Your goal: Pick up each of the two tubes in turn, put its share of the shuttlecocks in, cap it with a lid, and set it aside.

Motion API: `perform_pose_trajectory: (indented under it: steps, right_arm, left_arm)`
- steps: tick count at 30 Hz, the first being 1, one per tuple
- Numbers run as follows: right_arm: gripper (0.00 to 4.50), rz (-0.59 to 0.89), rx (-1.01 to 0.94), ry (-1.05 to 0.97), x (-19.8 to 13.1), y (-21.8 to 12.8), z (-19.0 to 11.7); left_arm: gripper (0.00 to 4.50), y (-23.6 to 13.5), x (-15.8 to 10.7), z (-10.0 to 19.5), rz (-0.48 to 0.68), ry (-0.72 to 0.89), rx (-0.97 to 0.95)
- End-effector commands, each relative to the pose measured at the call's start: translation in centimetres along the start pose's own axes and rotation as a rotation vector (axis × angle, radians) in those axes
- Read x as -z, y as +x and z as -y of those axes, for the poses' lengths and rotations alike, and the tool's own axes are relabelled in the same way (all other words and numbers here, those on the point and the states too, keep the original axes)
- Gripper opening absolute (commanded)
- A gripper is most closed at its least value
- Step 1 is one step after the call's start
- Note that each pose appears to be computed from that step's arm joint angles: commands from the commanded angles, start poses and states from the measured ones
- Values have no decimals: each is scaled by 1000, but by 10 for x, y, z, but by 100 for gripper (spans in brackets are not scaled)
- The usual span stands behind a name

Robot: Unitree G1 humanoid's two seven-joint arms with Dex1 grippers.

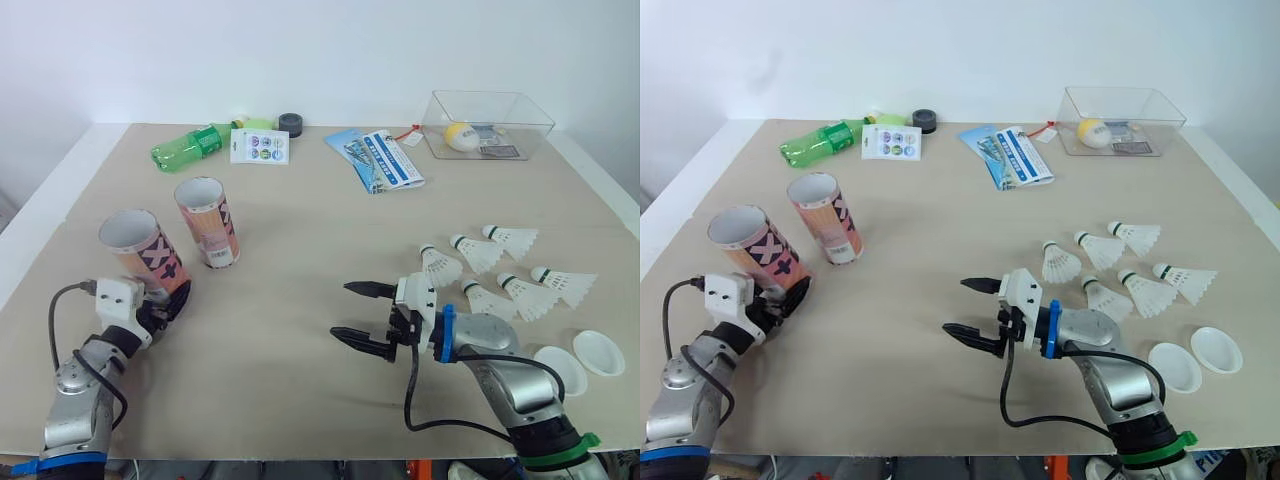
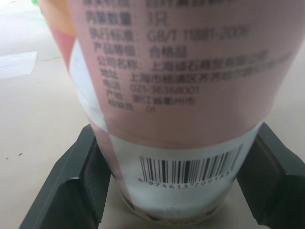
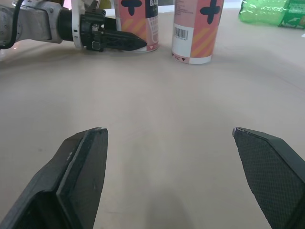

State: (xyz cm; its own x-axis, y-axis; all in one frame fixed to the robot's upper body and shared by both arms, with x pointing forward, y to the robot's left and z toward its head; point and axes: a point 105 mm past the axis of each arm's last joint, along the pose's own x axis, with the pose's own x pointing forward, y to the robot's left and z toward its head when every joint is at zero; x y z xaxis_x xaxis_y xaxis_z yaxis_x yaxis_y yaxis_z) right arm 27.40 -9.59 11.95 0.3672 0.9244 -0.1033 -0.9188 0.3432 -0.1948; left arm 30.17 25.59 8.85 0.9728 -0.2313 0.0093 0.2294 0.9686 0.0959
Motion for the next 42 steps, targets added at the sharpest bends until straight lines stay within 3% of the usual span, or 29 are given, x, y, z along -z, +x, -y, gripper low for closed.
perform_pose_trajectory:
  steps: [1, 9, 14, 20, 26, 35, 42]
  right_arm:
    - [450, 35, 11, -52, -15, -3, 2]
    - [450, 72, 10, -49, -22, -7, 1]
    - [450, 79, 10, -34, -25, -14, -4]
    - [450, 81, 25, -36, -28, -19, -5]
    - [450, 77, 59, -46, -28, -21, -1]
    - [450, 106, 184, 4, -33, -40, 4]
    - [450, 89, 297, 76, -37, -66, -4]
  left_arm:
    - [297, -3, 10, 7, -41, 38, 43]
    - [297, -15, -8, 39, -17, 149, 283]
    - [297, -31, -16, 59, -63, 214, 487]
    - [297, -23, -31, 95, -92, 321, 763]
    - [297, -14, -35, 120, -215, 403, 1014]
    - [297, 31, -61, 128, -349, 627, 1134]
    - [297, 57, -64, 153, -318, 691, 1083]
